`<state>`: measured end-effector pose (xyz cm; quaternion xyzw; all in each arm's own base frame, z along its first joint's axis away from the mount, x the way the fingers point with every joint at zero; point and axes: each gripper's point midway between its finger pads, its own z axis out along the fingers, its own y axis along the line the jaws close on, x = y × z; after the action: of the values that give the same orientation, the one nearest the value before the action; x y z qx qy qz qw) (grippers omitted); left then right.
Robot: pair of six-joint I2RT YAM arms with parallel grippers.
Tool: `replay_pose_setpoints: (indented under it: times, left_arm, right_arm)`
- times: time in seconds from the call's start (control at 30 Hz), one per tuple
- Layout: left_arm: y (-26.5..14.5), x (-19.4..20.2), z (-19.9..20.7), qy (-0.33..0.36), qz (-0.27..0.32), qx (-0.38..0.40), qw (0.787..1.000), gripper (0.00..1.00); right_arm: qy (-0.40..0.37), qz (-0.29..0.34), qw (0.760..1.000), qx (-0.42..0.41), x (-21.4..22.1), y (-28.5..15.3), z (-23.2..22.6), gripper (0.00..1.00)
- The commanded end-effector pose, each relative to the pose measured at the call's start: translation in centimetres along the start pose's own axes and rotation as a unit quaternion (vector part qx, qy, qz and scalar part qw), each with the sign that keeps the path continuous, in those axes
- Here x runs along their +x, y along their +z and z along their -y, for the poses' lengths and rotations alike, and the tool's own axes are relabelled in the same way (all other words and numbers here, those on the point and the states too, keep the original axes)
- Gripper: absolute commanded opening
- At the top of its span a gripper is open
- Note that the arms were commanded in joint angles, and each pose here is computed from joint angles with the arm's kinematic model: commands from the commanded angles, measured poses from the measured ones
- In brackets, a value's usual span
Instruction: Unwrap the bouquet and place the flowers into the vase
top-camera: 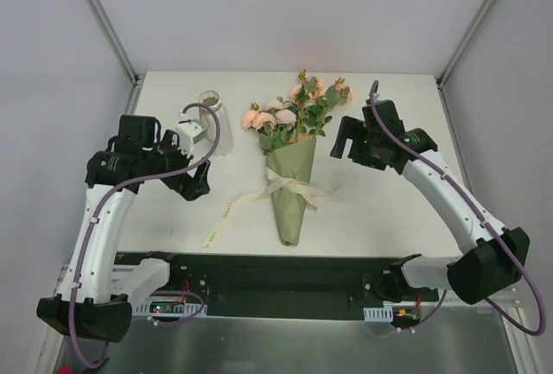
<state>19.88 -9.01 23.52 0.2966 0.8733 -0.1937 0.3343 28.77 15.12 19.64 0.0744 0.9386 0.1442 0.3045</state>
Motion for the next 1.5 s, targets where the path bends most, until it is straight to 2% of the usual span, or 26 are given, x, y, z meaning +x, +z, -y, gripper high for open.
replay_pose_setpoints:
  times: [0.0,0.13,0.27,0.67,0.93,1.2,1.3,1.33,1.47]
  left_arm:
    - [1.1,0.3,0.1,0.026,-0.019,0.006,0.999,0.99]
    - [2.7,0.5,0.8,0.055,-0.038,0.022,0.998,0.99]
    - [5.0,1.1,1.7,0.08,-0.088,0.039,0.992,0.99]
    - [11.7,2.2,2.2,0.12,-0.14,0.064,0.981,0.99]
    - [16.6,4.7,0.9,0.182,-0.194,0.035,0.963,0.99]
    - [20.2,6.8,-0.4,0.189,-0.235,0.021,0.953,0.97]
    - [20.8,7.5,-0.5,0.19,-0.242,0.026,0.951,0.91]
    - [21.0,7.7,-0.4,0.189,-0.247,0.029,0.95,0.83]
    - [21.3,9.0,-0.1,0.191,-0.263,0.04,0.945,0.64]
  right_arm:
    - [0.023,0.002,0.999,0.024,-0.6,0.2,0.1,0.96]
    - [0.025,0.004,0.999,0.039,0.0,0.8,0.4,0.96]
    - [0.022,-0.007,0.998,0.063,1.2,1.9,0.9,0.96]
    - [0.049,-0.06,0.991,0.108,5.9,5.6,3.2,0.99]
    - [0.094,-0.047,0.99,0.096,7.3,6.1,3.6,0.97]
    - [0.118,-0.013,0.99,0.076,6.6,6.3,3.2,0.96]
    - [0.121,-0.014,0.991,0.062,6.5,6.7,2.5,0.95]
    - [0.124,-0.016,0.99,0.059,6.5,6.9,2.3,0.95]
    - [0.16,-0.037,0.985,0.057,7.3,8.2,1.7,0.95]
